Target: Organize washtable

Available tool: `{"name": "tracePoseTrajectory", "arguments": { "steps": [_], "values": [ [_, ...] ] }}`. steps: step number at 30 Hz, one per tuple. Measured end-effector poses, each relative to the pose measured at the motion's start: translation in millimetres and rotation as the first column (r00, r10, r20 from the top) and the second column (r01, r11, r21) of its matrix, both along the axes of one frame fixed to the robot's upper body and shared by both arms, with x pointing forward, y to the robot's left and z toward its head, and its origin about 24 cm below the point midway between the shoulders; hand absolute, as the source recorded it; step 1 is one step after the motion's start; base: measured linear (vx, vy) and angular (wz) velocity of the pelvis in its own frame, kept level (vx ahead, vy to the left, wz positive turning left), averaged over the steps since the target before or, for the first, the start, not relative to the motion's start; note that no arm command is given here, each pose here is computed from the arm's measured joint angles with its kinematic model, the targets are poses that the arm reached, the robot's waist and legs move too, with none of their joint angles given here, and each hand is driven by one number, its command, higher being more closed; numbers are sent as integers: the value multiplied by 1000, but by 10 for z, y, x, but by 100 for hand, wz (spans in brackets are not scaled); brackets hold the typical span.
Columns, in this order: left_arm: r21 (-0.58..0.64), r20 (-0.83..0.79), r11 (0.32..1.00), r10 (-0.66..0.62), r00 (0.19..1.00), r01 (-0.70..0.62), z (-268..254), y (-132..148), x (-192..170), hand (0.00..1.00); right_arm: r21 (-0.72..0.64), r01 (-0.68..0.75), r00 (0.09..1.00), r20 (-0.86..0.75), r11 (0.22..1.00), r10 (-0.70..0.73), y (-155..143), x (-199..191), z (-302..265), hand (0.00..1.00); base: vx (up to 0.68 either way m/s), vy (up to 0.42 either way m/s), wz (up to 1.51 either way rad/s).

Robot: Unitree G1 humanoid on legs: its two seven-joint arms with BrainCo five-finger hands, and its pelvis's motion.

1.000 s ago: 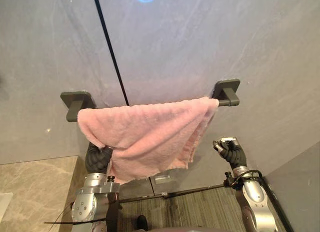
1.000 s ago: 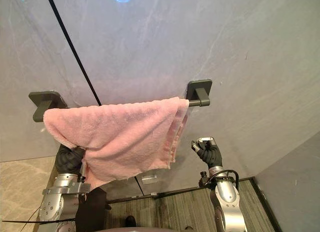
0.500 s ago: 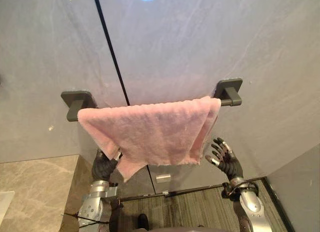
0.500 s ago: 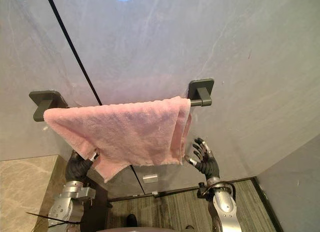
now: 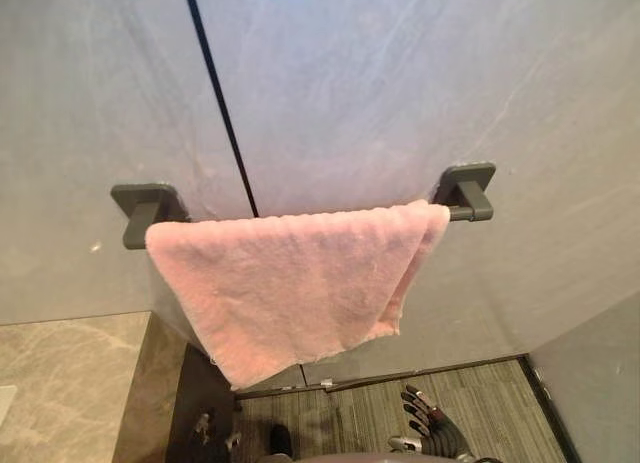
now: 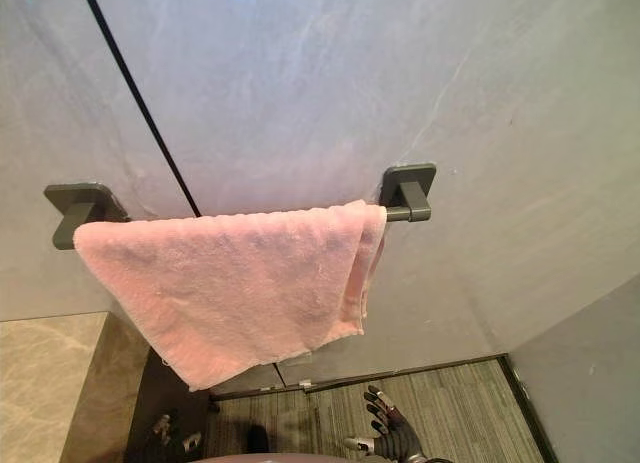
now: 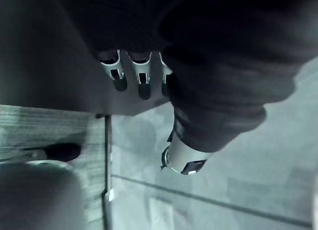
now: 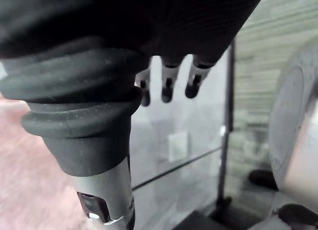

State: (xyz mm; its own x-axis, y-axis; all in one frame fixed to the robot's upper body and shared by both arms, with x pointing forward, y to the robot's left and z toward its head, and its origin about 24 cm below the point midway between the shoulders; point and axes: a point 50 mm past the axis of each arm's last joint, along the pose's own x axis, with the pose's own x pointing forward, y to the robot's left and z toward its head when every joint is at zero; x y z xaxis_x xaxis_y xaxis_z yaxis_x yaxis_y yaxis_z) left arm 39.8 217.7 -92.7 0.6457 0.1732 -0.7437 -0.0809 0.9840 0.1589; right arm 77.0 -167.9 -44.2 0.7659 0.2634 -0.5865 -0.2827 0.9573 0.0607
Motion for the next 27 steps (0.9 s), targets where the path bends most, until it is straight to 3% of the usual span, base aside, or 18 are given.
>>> {"name": "tracePoseTrajectory", "arguments": {
  "steps": [1,3,4,6,10,14,17,21,27],
  "values": [
    [-45,6,995,-88,996,88,49,-41,-9,0,16,-49,998,27,999,48,-16,34,77,0,0,0,0],
    [-171,67,917,-354,933,361,224,-182,65,0,76,-157,983,104,985,149,-39,177,254,0,0,0,0],
    [-220,97,889,-389,916,400,273,-215,89,0,99,-186,977,128,977,173,-35,227,304,0,0,0,0],
    [-387,198,757,-490,849,527,500,-273,151,0,193,-316,935,231,929,270,3,407,540,0,0,0,0],
    [-552,249,581,-570,783,598,781,-203,252,0,282,-484,859,333,828,389,13,588,898,0,9,0,0],
    [-606,318,527,-526,789,596,925,-216,449,0,402,-536,838,355,743,413,86,642,1059,0,29,-4,-3],
    [-613,425,467,-485,764,638,1065,-378,646,0,492,-536,843,359,686,400,181,651,1102,0,-12,-2,5],
    [-581,541,485,-371,755,654,1156,-566,875,0,555,-511,857,389,656,339,353,696,1112,0,-61,-7,15],
    [-520,670,576,-182,720,630,1259,-883,1123,0,626,-442,884,424,643,195,718,952,1012,0,-31,-5,6]
  ]
}}
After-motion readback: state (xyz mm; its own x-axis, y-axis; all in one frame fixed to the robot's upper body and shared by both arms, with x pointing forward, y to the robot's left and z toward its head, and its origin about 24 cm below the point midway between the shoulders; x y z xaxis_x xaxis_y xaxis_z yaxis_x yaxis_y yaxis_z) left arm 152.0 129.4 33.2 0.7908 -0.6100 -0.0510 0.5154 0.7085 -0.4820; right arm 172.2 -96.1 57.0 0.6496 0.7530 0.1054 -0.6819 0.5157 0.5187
